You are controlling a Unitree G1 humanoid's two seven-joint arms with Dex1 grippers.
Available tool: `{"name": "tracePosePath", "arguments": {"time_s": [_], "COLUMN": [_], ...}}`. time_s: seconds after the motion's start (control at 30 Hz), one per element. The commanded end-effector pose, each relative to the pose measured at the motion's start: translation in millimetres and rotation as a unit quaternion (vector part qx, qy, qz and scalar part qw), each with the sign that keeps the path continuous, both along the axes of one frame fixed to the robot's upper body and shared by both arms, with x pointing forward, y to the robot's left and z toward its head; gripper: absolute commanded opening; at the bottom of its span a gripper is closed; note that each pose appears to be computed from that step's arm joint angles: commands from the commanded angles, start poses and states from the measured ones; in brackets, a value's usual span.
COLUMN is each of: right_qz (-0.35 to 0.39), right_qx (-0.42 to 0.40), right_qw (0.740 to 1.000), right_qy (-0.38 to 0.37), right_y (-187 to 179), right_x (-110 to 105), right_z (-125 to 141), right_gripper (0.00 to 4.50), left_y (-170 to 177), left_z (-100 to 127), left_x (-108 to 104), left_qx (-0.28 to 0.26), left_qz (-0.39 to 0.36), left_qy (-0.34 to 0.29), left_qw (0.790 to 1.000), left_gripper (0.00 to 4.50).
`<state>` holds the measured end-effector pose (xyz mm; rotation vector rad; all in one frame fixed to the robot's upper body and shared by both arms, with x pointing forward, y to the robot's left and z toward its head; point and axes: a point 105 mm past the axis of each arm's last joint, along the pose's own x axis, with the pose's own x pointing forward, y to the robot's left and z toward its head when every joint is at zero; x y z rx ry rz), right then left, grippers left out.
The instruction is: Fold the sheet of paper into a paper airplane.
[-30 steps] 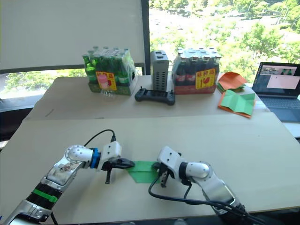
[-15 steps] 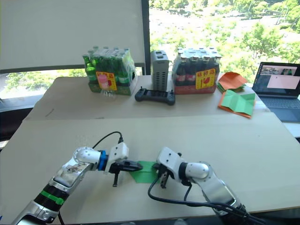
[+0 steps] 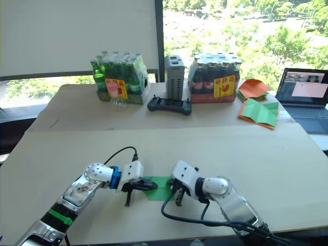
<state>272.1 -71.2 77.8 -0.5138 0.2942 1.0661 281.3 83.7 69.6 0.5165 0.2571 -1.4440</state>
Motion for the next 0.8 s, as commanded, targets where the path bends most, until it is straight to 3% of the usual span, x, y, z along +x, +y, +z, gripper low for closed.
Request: {"name": "tracePosePath", "arguments": {"time_s": [0.03, 0.8], "right_qz": [-0.006, 0.004], "right_qx": [-0.021, -0.020], "right_qw": [0.999, 0.999], "right_qy": [0.033, 0.033], "right_y": [-5.6, -2.0], "right_x": [-4.9, -3.8], "right_z": [-14.9, -15.0], "right_gripper": [0.03, 0.03], "left_y": [23.6, 67.8], "left_z": [-19.3, -14.0], "left_x": [-2.4, -6.4], "left_qx": [0.041, 0.064], "left_qz": [0.028, 0.077], "left_qy": [0.032, 0.035], "left_qw": [0.998, 0.994], "left_gripper": [0.00, 0.00]}}
